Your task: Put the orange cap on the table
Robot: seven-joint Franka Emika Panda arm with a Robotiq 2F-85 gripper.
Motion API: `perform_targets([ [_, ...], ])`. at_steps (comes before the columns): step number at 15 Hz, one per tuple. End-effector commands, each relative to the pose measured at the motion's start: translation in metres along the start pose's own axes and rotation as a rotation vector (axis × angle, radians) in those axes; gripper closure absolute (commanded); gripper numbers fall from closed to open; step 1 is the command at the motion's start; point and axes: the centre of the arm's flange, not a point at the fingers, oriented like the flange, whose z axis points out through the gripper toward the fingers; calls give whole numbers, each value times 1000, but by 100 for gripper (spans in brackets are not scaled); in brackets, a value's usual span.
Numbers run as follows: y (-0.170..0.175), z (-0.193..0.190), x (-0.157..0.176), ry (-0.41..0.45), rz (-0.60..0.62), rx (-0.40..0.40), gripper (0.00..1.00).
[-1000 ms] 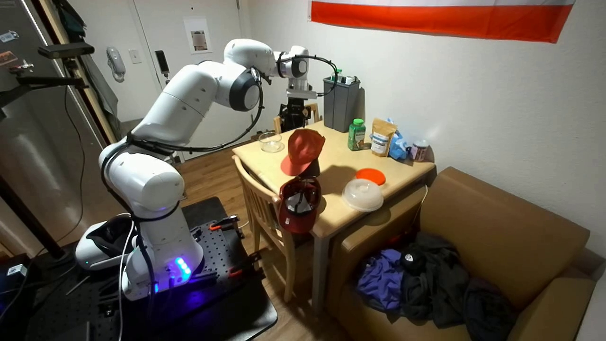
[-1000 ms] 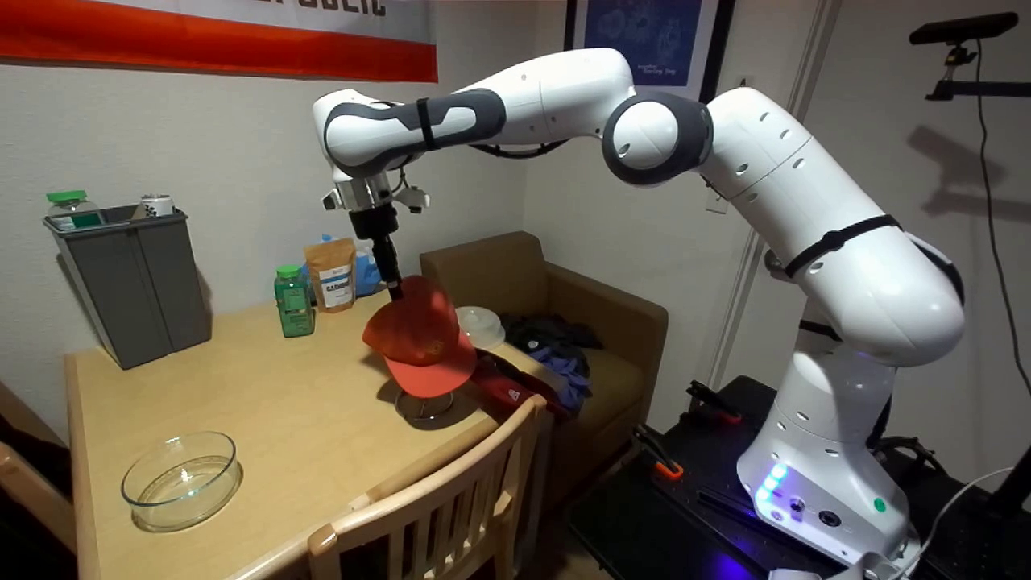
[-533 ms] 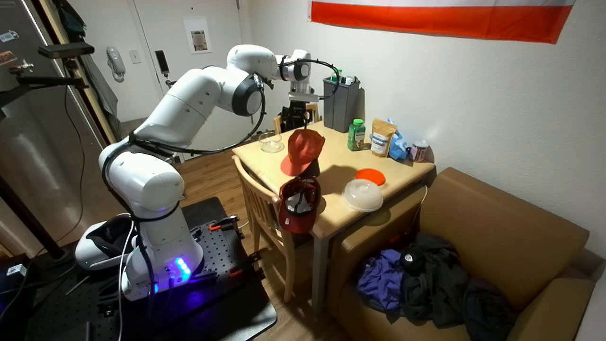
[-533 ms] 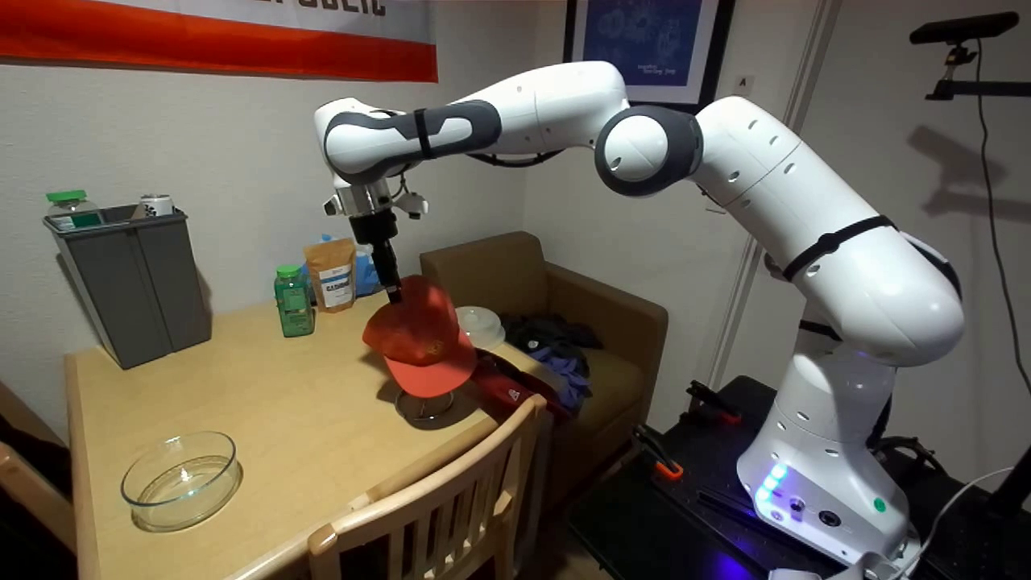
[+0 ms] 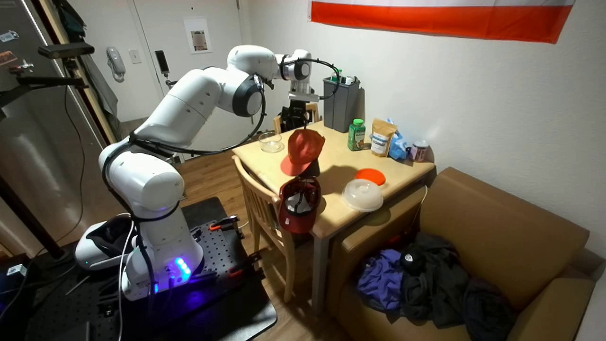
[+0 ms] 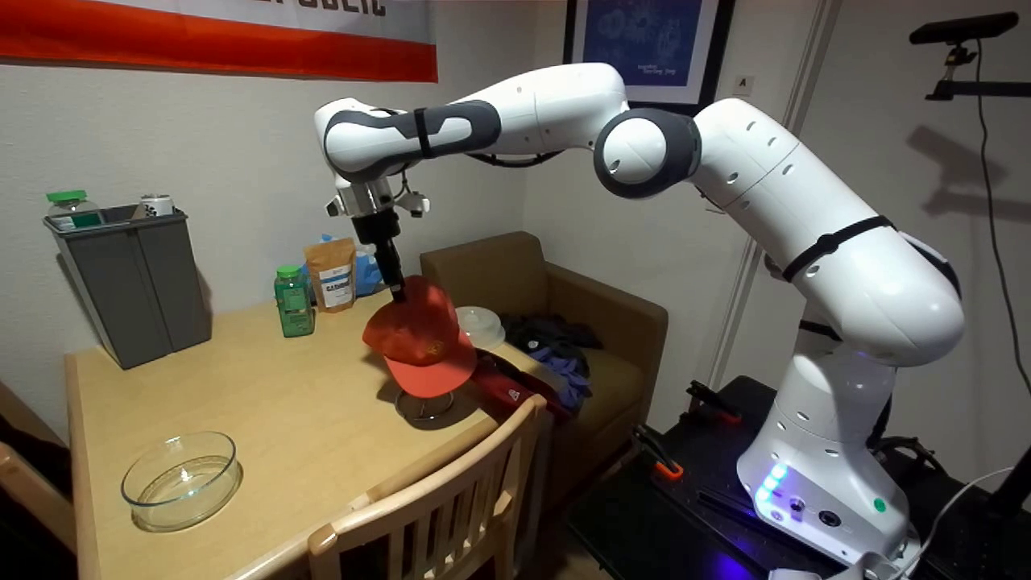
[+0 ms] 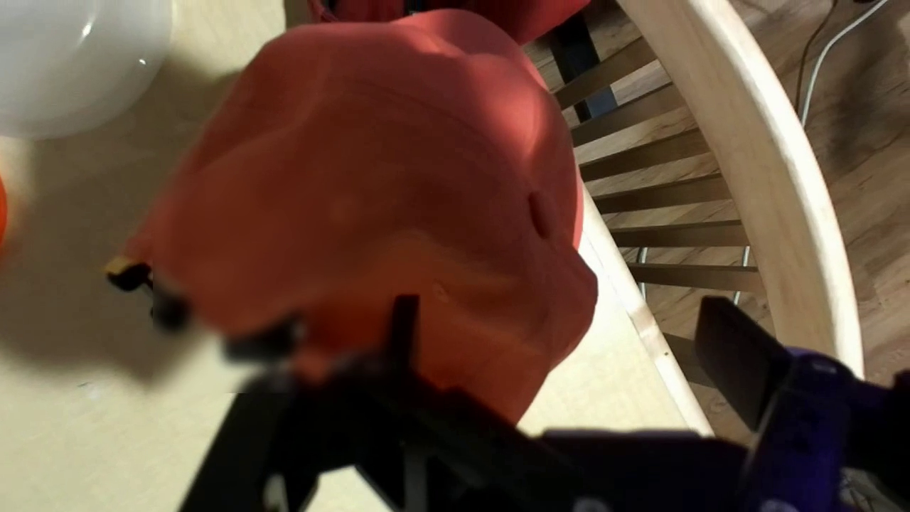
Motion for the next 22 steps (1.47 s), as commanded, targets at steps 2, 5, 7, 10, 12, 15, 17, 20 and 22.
perform_targets([
  [2,10,-7,7,-32,-20,-3,29],
  [5,12,-5,7,-34,-19,2,54],
  [7,13,-4,7,-35,-18,1,69],
  [10,10,-12,6,-28,-20,-8,91],
  [12,7,-21,4,-18,-19,-23,100],
  [15,8,-30,2,-5,-15,-40,100],
  [17,8,-32,2,-3,-14,-46,99],
  [20,5,-40,-2,1,-5,-62,99],
  [22,2,-50,-8,10,5,-77,99],
])
